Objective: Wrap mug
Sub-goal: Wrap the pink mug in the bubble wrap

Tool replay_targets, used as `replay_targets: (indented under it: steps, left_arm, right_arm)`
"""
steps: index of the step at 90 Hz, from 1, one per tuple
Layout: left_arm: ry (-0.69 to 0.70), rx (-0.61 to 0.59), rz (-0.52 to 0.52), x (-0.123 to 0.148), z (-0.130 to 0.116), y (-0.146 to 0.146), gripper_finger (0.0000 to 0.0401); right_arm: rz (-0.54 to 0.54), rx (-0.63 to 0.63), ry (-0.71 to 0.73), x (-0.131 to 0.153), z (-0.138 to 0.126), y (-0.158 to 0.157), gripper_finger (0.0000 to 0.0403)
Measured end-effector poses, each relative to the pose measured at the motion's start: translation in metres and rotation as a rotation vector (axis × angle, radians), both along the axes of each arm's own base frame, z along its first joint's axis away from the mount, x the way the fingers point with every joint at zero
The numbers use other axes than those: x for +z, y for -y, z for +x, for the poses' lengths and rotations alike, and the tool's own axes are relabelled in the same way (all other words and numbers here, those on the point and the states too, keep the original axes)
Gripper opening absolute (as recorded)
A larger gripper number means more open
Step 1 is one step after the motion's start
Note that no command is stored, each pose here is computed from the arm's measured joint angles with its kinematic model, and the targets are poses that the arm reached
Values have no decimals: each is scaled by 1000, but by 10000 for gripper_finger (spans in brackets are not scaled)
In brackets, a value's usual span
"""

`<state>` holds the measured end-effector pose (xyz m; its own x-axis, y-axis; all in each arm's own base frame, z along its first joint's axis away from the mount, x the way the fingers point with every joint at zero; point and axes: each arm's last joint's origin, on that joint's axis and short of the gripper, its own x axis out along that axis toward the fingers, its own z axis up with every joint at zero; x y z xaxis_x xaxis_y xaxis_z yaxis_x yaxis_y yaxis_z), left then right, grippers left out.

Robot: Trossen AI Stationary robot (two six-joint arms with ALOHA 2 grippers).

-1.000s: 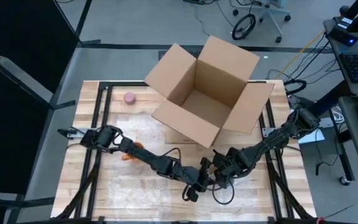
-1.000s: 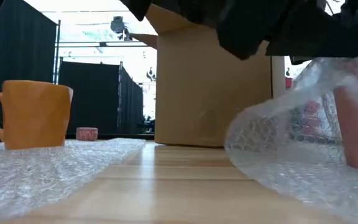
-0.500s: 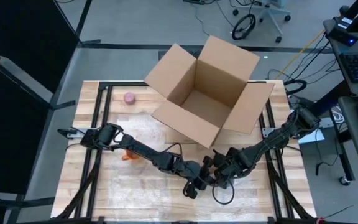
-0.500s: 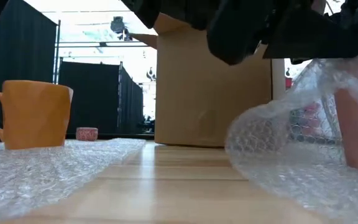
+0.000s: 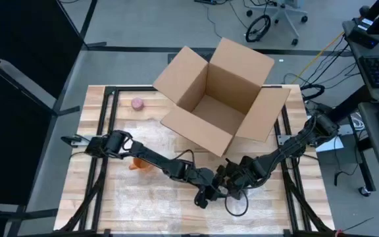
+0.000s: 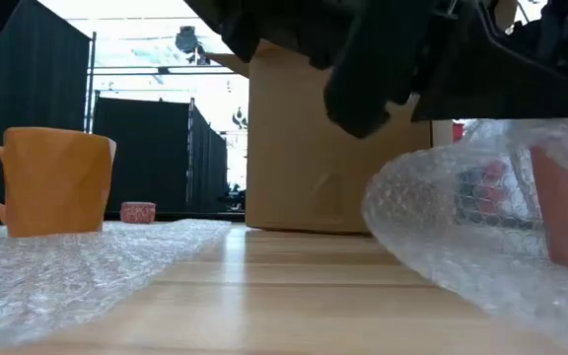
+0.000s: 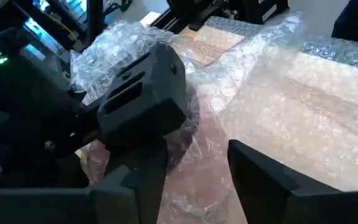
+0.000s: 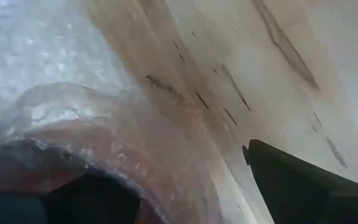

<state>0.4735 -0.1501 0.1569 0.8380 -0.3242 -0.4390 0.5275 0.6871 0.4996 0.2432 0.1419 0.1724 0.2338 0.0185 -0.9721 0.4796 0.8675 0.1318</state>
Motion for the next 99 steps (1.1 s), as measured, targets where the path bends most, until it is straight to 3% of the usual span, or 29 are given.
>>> replay_targets:
  steps: [36, 99]
  left_arm:
    - [0, -5, 18, -1, 0, 0, 132]
    - [-5, -3, 22, -2, 0, 0, 132]
  right_arm:
    - [51, 24, -12, 4, -2, -1, 259]
    - [113, 33, 193, 66, -30, 13, 259]
